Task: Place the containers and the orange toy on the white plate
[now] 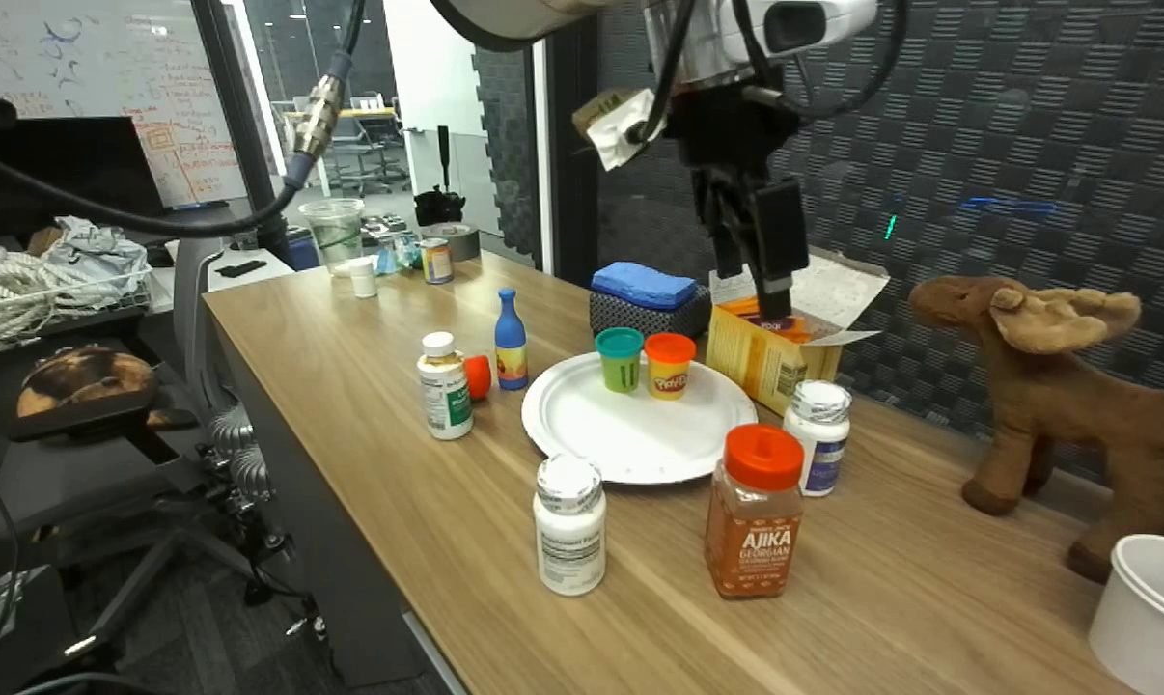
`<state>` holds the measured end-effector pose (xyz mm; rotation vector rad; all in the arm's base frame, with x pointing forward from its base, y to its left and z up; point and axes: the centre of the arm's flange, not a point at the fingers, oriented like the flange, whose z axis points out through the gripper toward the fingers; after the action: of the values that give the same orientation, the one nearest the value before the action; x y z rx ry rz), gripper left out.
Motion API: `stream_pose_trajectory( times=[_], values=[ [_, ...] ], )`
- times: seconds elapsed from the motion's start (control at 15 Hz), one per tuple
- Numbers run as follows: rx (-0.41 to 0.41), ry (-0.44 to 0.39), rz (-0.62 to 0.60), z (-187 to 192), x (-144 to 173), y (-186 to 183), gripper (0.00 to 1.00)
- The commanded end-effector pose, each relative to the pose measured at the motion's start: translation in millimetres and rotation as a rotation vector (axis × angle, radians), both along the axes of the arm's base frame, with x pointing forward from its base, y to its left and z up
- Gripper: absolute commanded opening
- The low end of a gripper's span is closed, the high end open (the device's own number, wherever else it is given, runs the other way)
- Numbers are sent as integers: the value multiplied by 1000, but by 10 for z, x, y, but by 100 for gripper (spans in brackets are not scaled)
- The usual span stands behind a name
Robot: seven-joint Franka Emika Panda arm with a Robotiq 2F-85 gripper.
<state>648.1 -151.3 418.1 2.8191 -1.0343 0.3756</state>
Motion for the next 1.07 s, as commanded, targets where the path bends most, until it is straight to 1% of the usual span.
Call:
stream_pose_trajectory(
  times=[0.0,0.2,0.4,0.87,0.93,1.0],
  values=[
    [40,-67,-16,-1,-9,-409,100],
    [80,-71,-46,-122,-76,-648,100],
    [115,-65,-66,-251,-133,-800,100],
    [148,-30,-85,-493,-122,-900,100],
    [150,-25,-86,-524,-121,-899,97],
    [148,-20,-86,-554,-122,-901,74]
  ],
)
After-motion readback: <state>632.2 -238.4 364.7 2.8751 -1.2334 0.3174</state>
